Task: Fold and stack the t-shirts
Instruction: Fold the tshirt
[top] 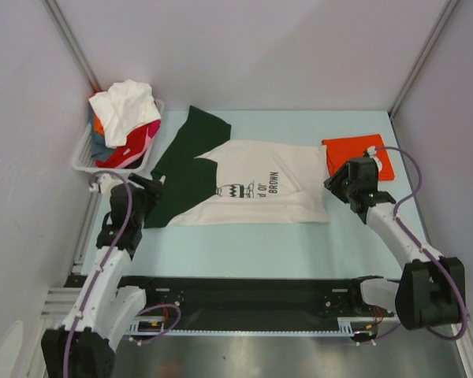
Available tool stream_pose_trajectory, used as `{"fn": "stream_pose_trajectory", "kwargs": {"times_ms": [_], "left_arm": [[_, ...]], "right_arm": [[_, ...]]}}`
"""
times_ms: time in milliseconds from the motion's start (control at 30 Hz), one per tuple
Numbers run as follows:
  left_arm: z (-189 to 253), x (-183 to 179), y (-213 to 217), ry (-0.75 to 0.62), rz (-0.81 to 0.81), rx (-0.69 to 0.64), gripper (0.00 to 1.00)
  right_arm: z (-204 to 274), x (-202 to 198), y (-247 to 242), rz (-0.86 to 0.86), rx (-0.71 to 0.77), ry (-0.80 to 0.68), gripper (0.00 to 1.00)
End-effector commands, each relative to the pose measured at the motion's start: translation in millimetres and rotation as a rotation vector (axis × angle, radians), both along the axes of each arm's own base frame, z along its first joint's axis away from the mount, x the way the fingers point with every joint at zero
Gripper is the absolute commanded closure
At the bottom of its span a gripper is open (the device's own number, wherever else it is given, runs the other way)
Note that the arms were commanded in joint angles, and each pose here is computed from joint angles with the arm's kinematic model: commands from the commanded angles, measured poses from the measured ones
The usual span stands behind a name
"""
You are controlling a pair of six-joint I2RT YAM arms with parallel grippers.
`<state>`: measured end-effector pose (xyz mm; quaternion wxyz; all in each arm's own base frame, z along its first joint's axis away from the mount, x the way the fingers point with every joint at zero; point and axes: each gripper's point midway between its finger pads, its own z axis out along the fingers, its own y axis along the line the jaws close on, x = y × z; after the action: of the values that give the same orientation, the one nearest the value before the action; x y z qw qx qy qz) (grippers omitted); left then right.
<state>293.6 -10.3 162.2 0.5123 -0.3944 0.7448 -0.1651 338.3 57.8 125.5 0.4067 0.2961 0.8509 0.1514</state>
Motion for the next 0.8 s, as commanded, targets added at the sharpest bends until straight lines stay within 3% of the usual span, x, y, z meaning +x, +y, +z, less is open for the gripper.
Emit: {"fn": "stream_pose_trajectory", "kwargs": {"times_ms": [0,200,400,767], "left_arm": [[44.7,34.8,-29.7,-0.128,-0.150,0.040,0.27],[48.5,90.6,-57.1,-0.116,-0.244,0.050,0.27],[37.9,136.9,-61.3,-0.068,-0.238,0.064,0.27],[-16.2,214.9,-83.7,0.080,-0.298,0.036,0.30]], "right_arm": [[15.6,38.5,-8.1,0.001,0.009,-0.053,0.56],[-5.0,93.8,-34.9,-0.059,0.050,-0.033,0.53],[-14.9,147.9,-36.4,-0.022,0.095,-0.035,0.53],[-60.4,193.7,-47.0,-0.042,0.136,0.026,0.54]]}}
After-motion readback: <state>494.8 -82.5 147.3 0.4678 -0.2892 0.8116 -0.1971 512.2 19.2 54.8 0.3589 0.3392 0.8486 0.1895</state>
